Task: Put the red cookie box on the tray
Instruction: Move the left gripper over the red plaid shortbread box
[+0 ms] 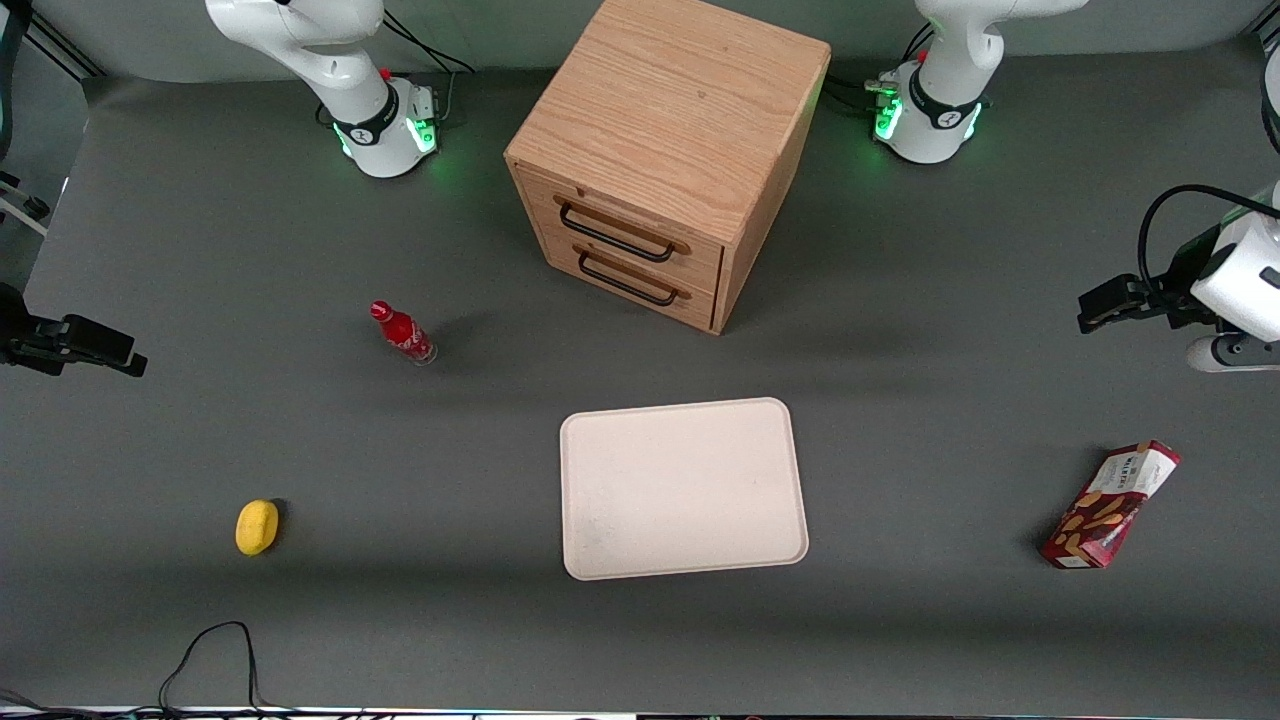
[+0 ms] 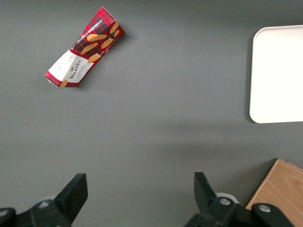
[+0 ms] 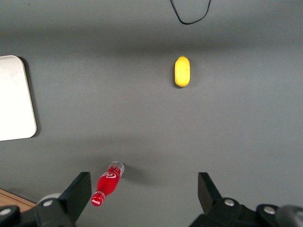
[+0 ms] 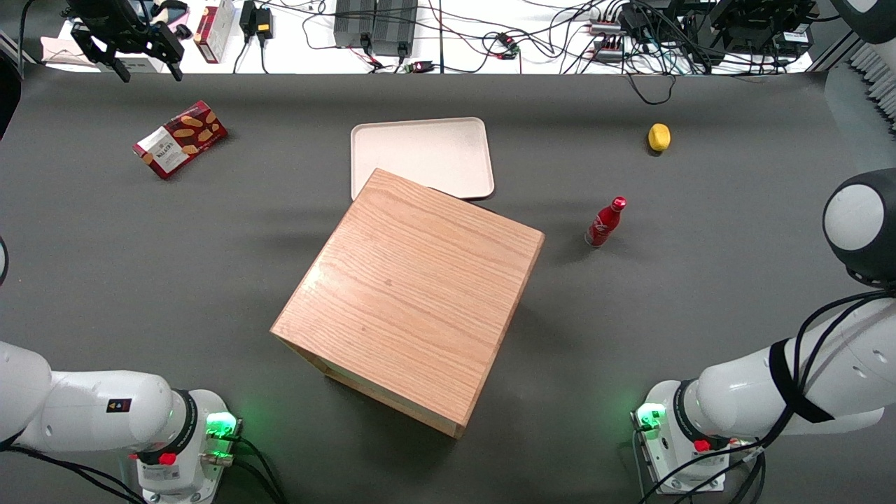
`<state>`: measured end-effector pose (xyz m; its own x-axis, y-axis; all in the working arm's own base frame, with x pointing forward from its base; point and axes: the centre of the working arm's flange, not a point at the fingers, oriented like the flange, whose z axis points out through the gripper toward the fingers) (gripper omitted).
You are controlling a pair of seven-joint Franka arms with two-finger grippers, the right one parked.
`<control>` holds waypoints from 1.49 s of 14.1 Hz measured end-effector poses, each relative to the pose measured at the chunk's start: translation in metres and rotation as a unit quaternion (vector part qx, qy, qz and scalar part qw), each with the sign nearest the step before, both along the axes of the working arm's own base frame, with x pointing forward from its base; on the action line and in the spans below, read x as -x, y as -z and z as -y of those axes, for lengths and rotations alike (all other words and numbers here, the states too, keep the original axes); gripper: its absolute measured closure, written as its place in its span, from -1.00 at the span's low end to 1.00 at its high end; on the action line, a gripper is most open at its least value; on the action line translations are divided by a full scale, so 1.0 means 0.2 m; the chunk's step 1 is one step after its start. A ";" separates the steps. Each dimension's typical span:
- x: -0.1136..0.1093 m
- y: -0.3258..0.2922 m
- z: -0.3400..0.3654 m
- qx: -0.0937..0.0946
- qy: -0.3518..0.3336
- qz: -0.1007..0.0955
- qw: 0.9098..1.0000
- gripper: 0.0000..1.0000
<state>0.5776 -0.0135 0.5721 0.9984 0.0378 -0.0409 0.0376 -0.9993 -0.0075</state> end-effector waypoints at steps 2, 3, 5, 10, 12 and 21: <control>0.00 0.00 0.00 0.000 0.000 -0.003 1.000 -1.00; 0.01 0.00 0.00 0.001 0.000 -0.005 1.000 -1.00; 0.01 0.01 0.00 0.001 0.000 -0.007 1.000 -1.00; -0.03 0.00 -0.04 0.001 -0.007 -0.002 1.000 -1.00; -0.10 0.02 -0.11 0.002 -0.003 0.000 1.000 -1.00; -0.58 0.29 -0.91 0.004 -0.024 0.029 0.999 -1.00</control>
<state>0.6938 0.1689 0.5133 0.9963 0.0847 0.0163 0.0846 -0.9964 0.0044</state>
